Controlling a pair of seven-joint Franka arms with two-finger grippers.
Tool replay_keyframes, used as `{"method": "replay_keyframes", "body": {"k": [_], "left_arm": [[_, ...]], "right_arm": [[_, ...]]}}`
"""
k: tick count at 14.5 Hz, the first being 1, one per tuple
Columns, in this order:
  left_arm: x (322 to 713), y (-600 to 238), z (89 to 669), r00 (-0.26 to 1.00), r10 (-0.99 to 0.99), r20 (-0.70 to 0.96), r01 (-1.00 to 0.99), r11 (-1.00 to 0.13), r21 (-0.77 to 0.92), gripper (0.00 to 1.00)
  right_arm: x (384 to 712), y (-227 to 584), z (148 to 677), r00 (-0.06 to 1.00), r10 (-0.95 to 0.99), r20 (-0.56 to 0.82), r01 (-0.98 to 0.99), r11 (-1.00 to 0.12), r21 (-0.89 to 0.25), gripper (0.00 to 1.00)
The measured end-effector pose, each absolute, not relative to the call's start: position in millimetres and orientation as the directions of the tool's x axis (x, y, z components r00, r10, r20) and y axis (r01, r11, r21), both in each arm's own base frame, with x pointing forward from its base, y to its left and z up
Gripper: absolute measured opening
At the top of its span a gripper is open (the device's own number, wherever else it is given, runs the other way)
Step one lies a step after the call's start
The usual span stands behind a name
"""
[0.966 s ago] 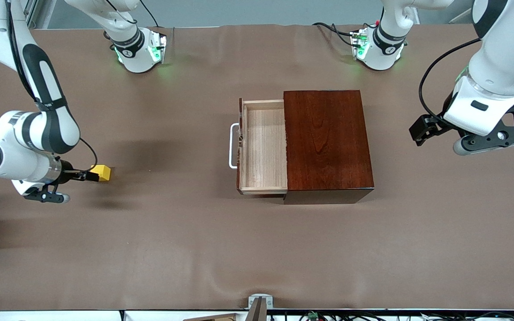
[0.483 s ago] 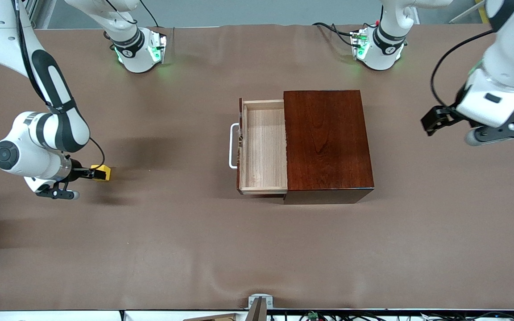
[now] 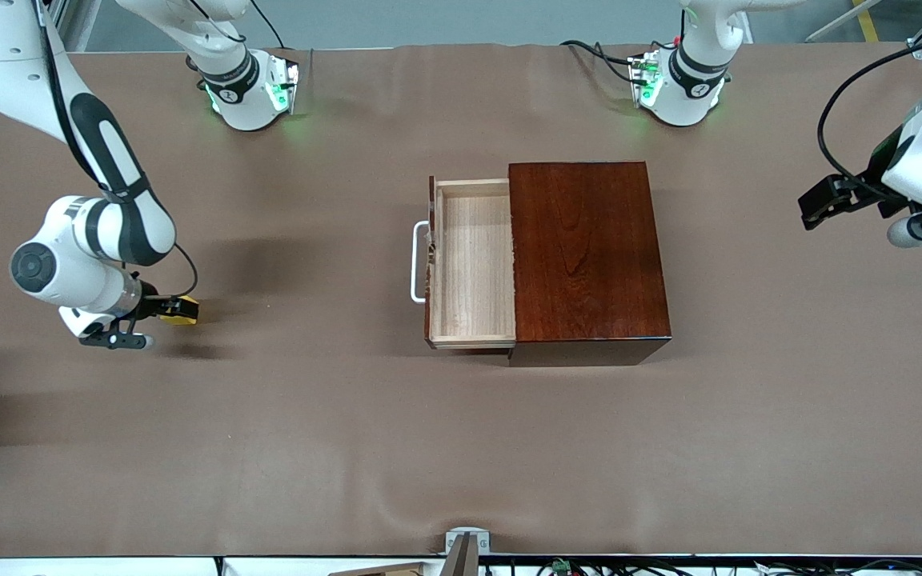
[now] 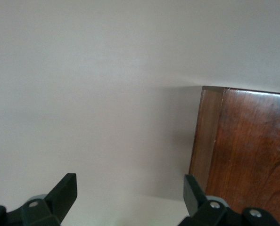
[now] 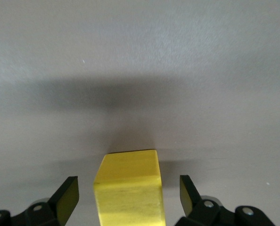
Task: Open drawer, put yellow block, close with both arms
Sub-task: 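Close the right gripper on the yellow cube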
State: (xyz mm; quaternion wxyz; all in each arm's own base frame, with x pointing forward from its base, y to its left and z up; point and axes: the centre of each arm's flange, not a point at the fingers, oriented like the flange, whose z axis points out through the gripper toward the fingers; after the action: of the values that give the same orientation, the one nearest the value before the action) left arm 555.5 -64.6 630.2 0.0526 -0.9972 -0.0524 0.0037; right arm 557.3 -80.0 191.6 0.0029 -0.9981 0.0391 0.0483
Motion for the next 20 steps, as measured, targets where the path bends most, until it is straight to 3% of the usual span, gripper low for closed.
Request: {"method": "replay_keyframes", "body": {"k": [1, 4, 5, 10, 20], "left_arm": [[551.4, -63.6, 631.9, 0.995, 0.101, 0.004, 0.101, -0.989, -0.106, 1.0], [542.7, -65.0, 637.9, 0.997, 0.082, 0.018, 0.083, -0.991, -0.107, 1.0], [541.7, -65.5, 638.1, 0.997, 0.078, 0.018, 0.079, -0.991, -0.108, 1.0], [541.0, -65.3, 635.9, 0.998, 0.06, 0.008, 0.06, -0.992, -0.109, 1.0], [541.8, -65.5, 636.1, 1.0, 0.03, 0.006, 0.03, -0.997, -0.069, 1.0]], "right_arm": [[554.9, -79.6, 188.8, 0.993, -0.073, -0.097, -0.074, -0.997, -0.002, 0.91], [554.6, -80.8, 188.7, 0.995, -0.029, -0.095, -0.03, -1.0, -0.005, 0.59], [554.6, -81.4, 188.8, 0.995, -0.024, -0.095, -0.025, -1.0, -0.006, 0.56], [556.5, -79.1, 196.3, 0.993, -0.015, -0.114, -0.017, -1.0, -0.012, 0.56], [574.3, -11.3, 286.2, 0.985, -0.119, -0.122, -0.12, -0.993, -0.002, 0.56]]}}
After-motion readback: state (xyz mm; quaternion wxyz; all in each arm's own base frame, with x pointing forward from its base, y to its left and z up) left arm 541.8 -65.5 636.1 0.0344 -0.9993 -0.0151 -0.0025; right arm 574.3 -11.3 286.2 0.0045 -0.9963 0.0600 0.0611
